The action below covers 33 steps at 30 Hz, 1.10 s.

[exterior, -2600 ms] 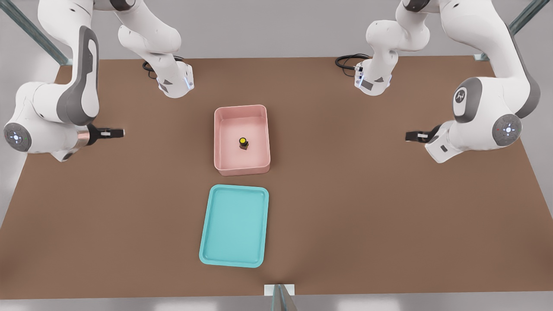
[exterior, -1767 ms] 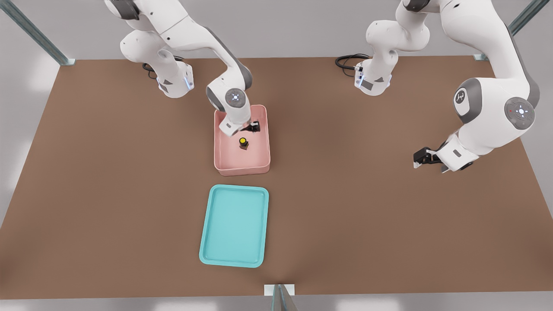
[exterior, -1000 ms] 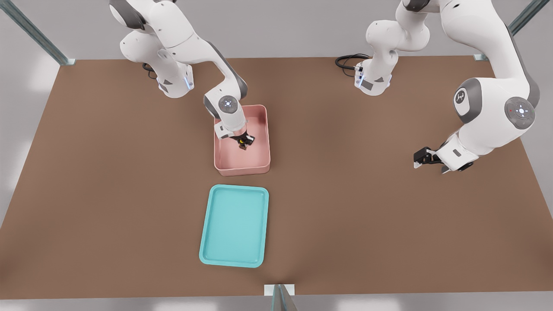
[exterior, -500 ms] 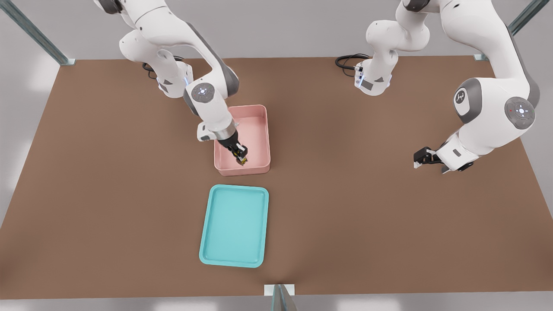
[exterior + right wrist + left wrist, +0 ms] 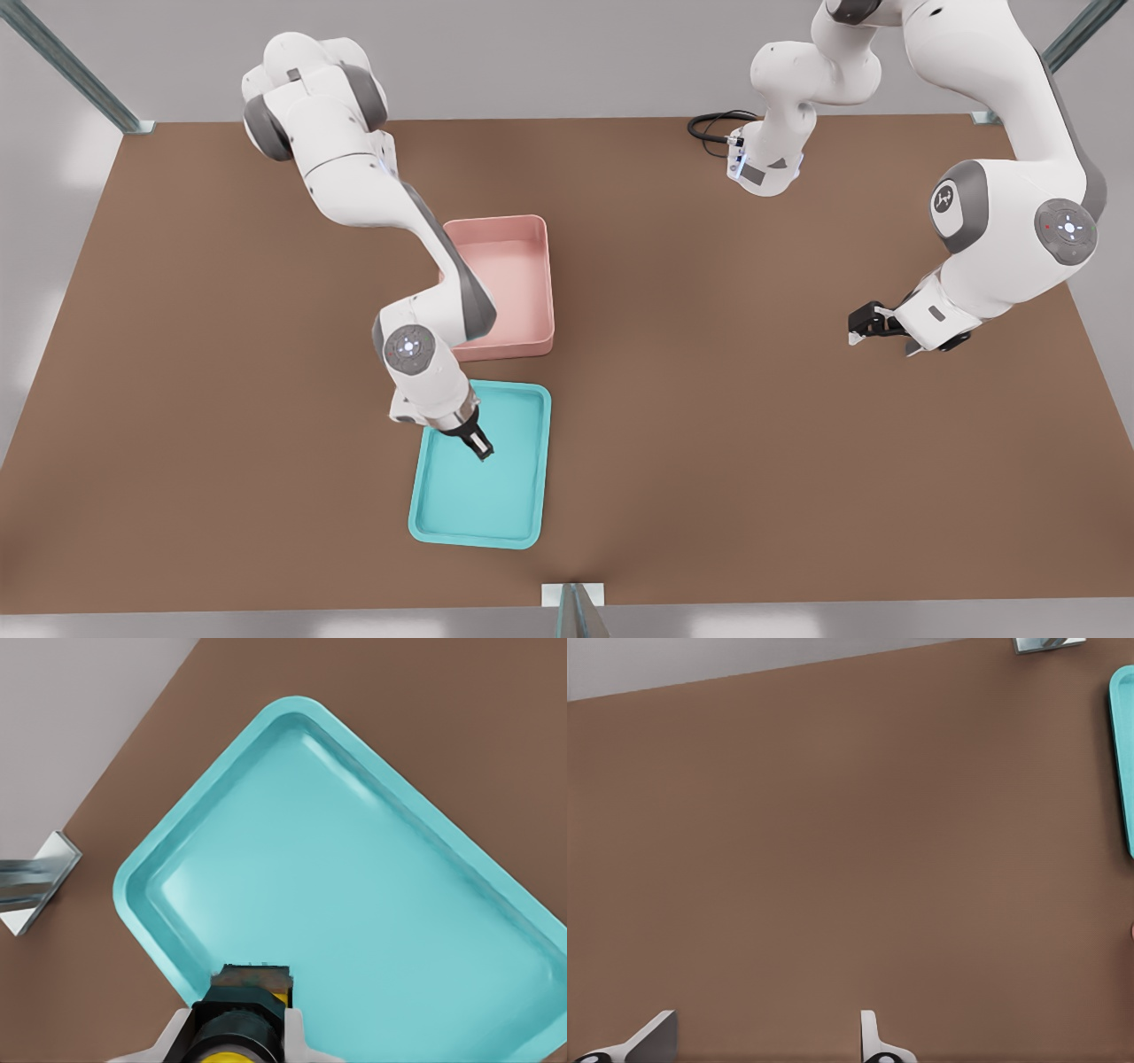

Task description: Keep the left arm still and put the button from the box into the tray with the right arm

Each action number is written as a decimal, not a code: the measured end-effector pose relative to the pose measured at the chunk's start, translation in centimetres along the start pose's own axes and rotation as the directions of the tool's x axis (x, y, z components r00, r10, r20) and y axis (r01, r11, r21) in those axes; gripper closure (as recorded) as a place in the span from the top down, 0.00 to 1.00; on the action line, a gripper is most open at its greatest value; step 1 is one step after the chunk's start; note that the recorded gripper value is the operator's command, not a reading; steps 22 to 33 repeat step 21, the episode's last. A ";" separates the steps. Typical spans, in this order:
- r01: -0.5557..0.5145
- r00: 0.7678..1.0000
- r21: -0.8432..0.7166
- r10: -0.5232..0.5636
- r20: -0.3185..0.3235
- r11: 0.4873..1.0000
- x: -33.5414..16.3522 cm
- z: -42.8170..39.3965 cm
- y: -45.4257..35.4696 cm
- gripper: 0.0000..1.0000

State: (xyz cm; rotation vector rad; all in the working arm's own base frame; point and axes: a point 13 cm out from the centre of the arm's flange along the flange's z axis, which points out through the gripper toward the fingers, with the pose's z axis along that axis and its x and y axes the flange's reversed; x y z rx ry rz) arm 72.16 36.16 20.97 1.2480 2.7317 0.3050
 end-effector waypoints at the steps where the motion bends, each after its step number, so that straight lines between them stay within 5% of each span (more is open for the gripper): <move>1: -0.001 1.000 0.011 0.001 -0.006 1.000 0.2 0.8 -0.2 0.48; 2: -0.001 1.000 0.023 0.001 -0.012 1.000 0.5 1.6 -0.5 0.59; 3: -0.001 1.000 0.033 0.001 -0.017 0.999 0.8 2.2 -0.8 1.00; 10: -0.026 0.998 0.044 0.028 -0.049 0.999 -1.6 -3.3 -2.6 1.00; 13: -0.119 0.993 0.146 0.121 -0.003 0.982 -15.2 -13.9 -16.1 1.00; 15: -0.123 0.992 0.215 0.128 -0.011 0.969 -20.1 -19.9 -24.0 1.00; 21: 0.175 0.968 0.319 -0.103 -0.229 0.931 -15.1 -18.7 -31.5 1.00; 33: 0.175 0.968 0.319 -0.103 -0.229 0.931 -15.1 -18.7 -31.5 1.00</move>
